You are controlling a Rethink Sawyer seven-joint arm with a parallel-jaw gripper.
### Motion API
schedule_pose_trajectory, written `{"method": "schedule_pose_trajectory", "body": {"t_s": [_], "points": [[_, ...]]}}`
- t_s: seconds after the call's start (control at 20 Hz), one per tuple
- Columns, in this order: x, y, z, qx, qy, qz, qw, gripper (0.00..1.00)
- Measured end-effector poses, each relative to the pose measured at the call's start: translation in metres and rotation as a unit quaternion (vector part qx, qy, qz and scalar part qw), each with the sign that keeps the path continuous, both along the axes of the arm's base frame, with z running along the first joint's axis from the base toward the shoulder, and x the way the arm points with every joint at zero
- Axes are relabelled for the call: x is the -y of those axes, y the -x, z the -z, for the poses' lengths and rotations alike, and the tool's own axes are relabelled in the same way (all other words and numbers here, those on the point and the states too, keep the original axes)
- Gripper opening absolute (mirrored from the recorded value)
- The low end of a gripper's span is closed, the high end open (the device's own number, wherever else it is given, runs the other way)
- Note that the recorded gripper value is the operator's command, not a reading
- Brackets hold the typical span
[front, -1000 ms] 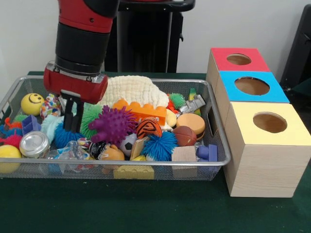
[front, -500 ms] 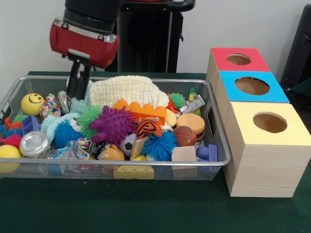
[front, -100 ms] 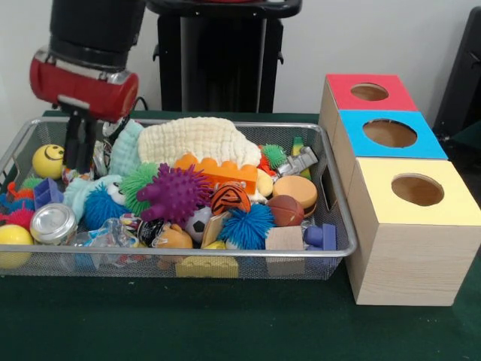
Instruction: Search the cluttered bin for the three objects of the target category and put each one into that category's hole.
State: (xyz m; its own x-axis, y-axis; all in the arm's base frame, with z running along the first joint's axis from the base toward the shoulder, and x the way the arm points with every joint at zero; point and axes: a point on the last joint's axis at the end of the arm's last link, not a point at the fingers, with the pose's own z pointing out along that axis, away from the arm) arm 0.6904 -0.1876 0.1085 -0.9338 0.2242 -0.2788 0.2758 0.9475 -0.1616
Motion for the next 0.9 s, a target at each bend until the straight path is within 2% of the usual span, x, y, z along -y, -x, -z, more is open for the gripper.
{"method": "schedule_pose_trajectory", "body": {"t_s": [0.15,0.25,0.5,0.9], "points": [[0.016,0.01,0.027,-0.013,-0.018,0.016,0.9996,0.0],[0.018,0.012,0.034,-0.017,-0.022,0.019,0.9994,0.0],[0.014,0.023,0.067,-0.038,-0.039,0.021,0.9983,0.0],[-0.001,0.023,0.081,-0.043,-0.054,0.016,0.9975,0.0]]}}
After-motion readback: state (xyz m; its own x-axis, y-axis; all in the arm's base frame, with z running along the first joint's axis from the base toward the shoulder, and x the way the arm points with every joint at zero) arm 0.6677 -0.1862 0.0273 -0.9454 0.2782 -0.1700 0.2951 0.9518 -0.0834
